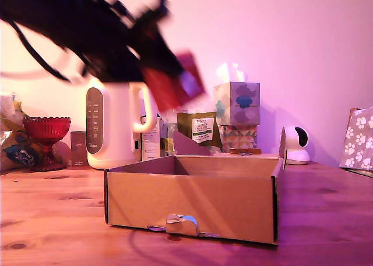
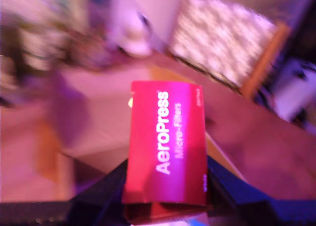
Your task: Pick the red carton of coffee filters and place it in the cardboard box
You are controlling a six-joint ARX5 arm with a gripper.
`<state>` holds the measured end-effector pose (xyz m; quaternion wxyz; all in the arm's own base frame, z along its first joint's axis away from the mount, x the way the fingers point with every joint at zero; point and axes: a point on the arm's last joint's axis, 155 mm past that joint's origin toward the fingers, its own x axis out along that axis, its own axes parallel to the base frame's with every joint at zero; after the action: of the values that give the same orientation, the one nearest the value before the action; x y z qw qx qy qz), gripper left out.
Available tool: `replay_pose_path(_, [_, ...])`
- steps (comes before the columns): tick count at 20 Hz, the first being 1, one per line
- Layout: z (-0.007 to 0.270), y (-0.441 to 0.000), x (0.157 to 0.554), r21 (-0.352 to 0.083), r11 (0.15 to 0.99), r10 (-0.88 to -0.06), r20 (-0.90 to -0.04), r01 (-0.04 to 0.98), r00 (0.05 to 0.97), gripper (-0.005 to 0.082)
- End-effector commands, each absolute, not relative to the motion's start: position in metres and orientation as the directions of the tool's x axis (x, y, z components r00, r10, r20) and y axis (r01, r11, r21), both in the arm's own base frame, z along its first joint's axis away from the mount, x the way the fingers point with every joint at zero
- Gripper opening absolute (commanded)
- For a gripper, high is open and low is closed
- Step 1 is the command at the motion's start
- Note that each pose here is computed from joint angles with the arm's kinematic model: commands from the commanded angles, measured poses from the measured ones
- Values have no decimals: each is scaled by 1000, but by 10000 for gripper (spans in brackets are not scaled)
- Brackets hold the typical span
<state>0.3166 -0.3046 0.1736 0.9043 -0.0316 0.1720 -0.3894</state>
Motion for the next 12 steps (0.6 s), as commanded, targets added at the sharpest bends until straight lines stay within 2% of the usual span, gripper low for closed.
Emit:
replay_pose_path(1, [178, -316, 320, -182, 682, -727, -273, 709, 629, 183])
replay_pose_path(4, [173, -331, 324, -170, 670, -735, -293, 723, 612, 183])
replay_pose_path(6, [166, -338, 328, -156, 669, -728, -335, 727, 598, 183])
replay_pose_path(12, [104, -354, 346, -148, 696, -616, -626, 702, 478, 183])
